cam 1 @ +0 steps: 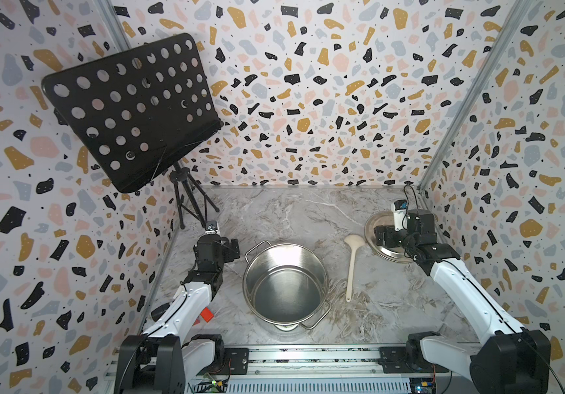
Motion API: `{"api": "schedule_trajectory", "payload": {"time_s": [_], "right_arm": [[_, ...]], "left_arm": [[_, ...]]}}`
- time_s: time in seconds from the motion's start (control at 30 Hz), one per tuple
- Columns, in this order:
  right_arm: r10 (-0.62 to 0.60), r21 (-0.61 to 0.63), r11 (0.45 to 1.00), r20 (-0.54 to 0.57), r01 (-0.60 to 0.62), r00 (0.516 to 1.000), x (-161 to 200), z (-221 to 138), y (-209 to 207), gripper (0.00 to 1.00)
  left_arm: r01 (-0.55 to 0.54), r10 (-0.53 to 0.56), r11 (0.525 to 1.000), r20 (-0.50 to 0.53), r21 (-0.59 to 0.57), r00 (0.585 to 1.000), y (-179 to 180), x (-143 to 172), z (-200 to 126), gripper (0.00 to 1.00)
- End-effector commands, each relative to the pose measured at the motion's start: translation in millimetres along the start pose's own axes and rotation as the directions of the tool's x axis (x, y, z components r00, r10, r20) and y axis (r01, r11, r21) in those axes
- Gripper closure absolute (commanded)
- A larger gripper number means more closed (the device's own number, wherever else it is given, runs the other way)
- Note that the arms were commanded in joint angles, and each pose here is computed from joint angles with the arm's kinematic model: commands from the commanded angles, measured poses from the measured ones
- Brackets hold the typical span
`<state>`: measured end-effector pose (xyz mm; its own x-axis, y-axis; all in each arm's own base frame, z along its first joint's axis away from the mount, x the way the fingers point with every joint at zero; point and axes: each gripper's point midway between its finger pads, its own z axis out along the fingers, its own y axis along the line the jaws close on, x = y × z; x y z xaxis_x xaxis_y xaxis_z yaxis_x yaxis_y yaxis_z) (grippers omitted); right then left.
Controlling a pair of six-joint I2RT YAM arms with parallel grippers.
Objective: Stir the soup with a spoon
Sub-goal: Reset both arms
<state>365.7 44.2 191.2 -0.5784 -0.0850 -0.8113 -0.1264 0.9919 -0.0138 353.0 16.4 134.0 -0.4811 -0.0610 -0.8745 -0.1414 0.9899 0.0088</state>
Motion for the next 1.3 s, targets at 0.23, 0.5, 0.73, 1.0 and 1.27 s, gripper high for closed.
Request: {"api": "schedule_trajectory", "payload": {"time_s": [0.23, 0.5, 0.73, 1.0, 1.27], "right_arm": [[-0.053, 0.125, 0.991, 0.133, 0.036, 0.990, 44.8, 30.5, -28.6, 0.00], [-0.095, 0.164, 0.984, 0.196, 0.063, 0.976, 64.4, 54.2, -33.0, 0.00], [-0.092, 0.203, 0.978, 0.225, 0.046, 0.970, 77.6, 67.3, -40.2, 0.00], [-0.070, 0.178, 0.983, 0.203, 0.033, 0.977, 80.0, 75.3, -41.7, 0.00], [-0.033, 0.157, 0.988, 0.204, 0.001, 0.978, 81.3, 76.7, -47.3, 0.00]], "left_arm": [[-0.087, 0.071, 0.987, 0.122, 0.136, 0.990, -24.2, -1.4, 7.7, 0.00], [-0.101, 0.069, 0.983, 0.196, 0.156, 0.978, -28.6, 10.1, 15.5, 0.00], [-0.083, 0.058, 0.987, 0.178, 0.137, 0.982, -25.6, 22.4, 28.1, 0.00], [-0.074, 0.055, 0.990, 0.162, 0.118, 0.985, -22.5, 23.7, 31.6, 0.01], [-0.075, 0.056, 0.991, 0.157, 0.115, 0.986, -22.7, 22.9, 31.8, 0.01]]}}
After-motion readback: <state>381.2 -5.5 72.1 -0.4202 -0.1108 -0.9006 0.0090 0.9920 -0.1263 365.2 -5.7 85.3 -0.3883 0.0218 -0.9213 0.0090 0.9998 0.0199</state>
